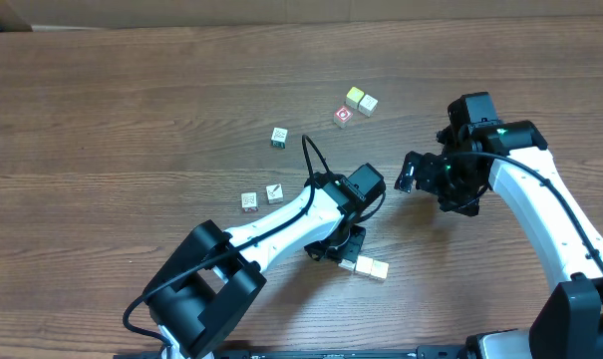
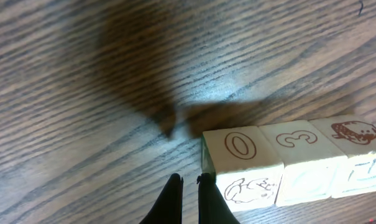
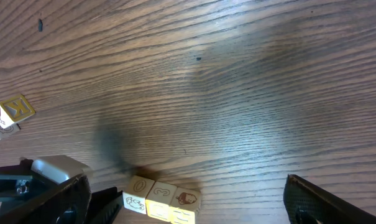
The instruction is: Flip 5 blocks
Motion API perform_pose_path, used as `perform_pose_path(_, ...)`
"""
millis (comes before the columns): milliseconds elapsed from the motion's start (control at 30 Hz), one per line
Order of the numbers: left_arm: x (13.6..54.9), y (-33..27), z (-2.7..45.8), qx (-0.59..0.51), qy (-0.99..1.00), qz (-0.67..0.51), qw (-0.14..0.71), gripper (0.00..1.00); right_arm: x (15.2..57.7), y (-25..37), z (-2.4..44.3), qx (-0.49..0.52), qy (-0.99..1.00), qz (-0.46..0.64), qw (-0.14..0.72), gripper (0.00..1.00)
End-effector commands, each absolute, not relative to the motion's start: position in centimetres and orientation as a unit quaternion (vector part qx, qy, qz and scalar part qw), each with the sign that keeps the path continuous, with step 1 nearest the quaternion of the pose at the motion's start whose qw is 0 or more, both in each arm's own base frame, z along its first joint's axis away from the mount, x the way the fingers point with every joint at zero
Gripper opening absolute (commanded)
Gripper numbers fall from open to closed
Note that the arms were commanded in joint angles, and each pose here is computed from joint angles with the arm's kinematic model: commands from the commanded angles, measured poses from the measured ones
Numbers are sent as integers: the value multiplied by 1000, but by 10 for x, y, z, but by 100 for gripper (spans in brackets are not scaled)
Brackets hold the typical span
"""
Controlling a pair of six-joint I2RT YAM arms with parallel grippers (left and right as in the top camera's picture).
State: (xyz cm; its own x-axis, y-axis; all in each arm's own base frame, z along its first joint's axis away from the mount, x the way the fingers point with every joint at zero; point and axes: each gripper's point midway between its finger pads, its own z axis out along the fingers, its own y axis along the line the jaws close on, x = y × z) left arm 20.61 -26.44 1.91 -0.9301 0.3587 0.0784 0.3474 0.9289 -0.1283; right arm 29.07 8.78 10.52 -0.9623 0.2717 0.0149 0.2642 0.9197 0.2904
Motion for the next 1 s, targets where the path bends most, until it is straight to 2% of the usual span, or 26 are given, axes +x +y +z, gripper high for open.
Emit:
perform_pose_path(0, 202, -270, 17, -179, -980, 64, 62, 4, 297, 89, 111, 129, 980, 151, 26, 100)
perform_pose_path(267, 206, -266, 16, -176, -982, 51, 53, 4, 297, 89, 111, 129, 980, 151, 26, 100)
perform_pose_path(633, 254, -234, 20, -98, -994, 41, 23, 6, 296, 89, 111, 129, 980, 150, 23, 100)
perform_pose_path(667, 260, -232, 22, -98, -994, 43, 19, 18, 296, 89, 111, 129, 980, 150, 24, 100)
perform_pose_path(700, 268, -229, 25, -97, -994, 47, 14, 50, 296, 89, 111, 129, 980, 150, 25, 100)
perform_pose_path(833, 292, -218, 32, -106, -993, 58, -8, 93, 297, 89, 111, 125, 980, 150, 27, 100)
perform_pose_path(867, 298, -216, 34, -110, -992, 64, -13, 100, 297, 89, 111, 125, 980, 150, 27, 100)
perform_pose_path(967, 310, -212, 36, -105, -991, 83, -22, 100, 298, 89, 111, 123, 981, 150, 28, 100)
